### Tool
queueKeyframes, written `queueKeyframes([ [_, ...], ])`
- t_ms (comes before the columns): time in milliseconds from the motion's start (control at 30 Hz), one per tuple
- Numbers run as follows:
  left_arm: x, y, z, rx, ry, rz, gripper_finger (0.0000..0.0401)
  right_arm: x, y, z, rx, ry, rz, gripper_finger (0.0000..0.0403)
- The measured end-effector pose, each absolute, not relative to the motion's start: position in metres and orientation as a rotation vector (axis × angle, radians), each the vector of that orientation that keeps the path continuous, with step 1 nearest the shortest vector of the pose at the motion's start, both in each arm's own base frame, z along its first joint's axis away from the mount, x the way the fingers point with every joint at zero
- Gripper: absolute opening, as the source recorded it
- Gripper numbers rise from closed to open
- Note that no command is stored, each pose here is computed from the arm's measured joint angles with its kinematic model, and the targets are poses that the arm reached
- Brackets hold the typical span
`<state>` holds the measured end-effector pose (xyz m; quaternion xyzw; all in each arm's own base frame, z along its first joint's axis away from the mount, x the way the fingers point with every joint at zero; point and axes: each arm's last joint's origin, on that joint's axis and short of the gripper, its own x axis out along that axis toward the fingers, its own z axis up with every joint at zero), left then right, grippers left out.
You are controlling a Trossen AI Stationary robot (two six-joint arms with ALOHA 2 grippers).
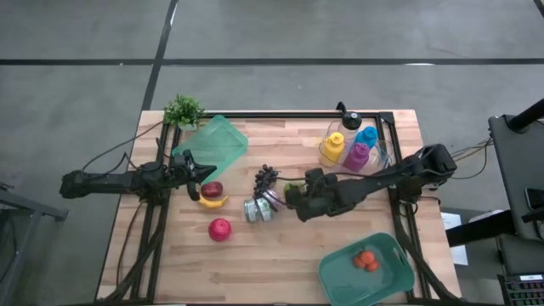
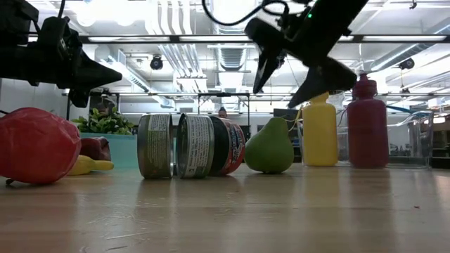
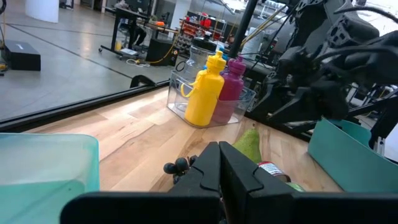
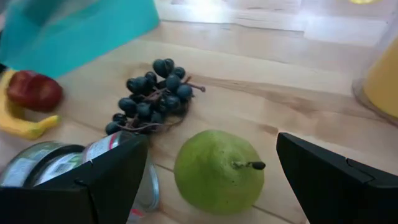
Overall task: Pick & Place Food Item
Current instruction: Put the green pear into the dark green bin
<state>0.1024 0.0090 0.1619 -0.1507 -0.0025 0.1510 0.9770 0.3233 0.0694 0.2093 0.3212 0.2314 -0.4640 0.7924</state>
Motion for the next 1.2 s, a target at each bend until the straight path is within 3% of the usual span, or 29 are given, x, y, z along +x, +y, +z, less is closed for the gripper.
queueKeyframes([
  [500,0.102,0.009,0.162,-0.304,-0.005,0.304,0.0001,0.323,0.067,0.194,0.836,0.440,-1.107,0.0354],
  [1200,0.103,0.009,0.160,-0.301,0.013,0.305,0.0001,0.335,0.072,0.162,0.841,0.457,-1.121,0.0354],
])
